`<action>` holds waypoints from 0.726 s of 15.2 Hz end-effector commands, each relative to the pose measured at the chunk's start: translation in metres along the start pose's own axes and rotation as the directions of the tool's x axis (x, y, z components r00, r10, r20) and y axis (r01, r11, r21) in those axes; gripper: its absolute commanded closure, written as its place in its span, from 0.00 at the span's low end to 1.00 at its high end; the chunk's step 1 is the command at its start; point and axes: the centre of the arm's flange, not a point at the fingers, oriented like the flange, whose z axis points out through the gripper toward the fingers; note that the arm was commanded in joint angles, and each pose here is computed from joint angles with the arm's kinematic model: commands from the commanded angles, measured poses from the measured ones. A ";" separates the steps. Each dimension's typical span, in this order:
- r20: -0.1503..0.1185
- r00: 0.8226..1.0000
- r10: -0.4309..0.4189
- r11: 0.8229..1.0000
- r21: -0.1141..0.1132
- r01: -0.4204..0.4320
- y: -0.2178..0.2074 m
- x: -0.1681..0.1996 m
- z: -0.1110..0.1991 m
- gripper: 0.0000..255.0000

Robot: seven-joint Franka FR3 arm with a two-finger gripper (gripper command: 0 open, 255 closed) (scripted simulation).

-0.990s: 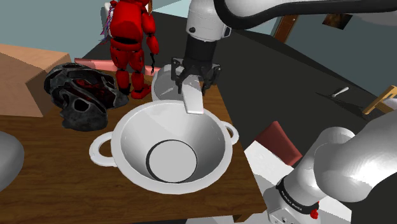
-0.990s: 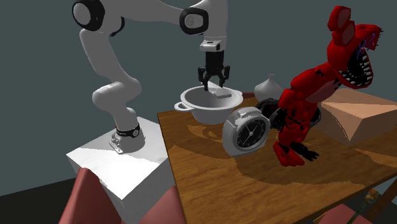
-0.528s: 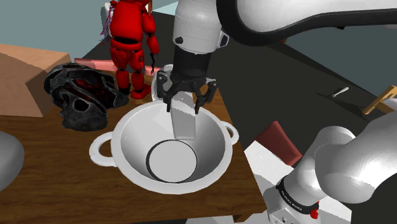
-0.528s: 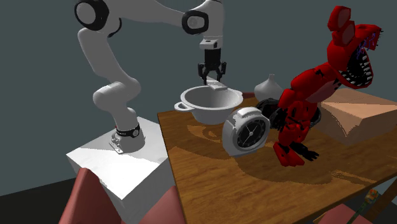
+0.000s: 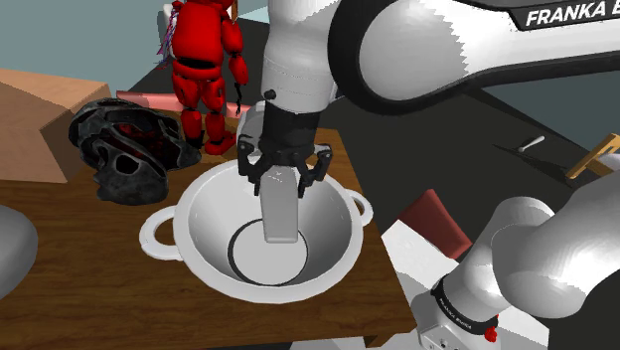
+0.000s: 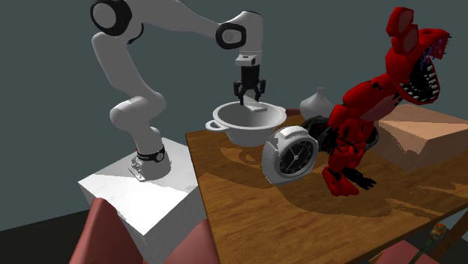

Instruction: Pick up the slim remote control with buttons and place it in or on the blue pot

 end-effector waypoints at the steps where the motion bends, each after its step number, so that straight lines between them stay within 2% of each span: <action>1: 0.000 1.000 0.000 1.000 0.001 0.000 0.000 0.000 0.011 1.00; 7: 0.000 1.000 0.000 1.000 0.001 0.000 0.001 0.000 0.041 1.00; 11: 0.000 1.000 0.000 1.000 0.001 0.000 0.001 0.000 0.041 1.00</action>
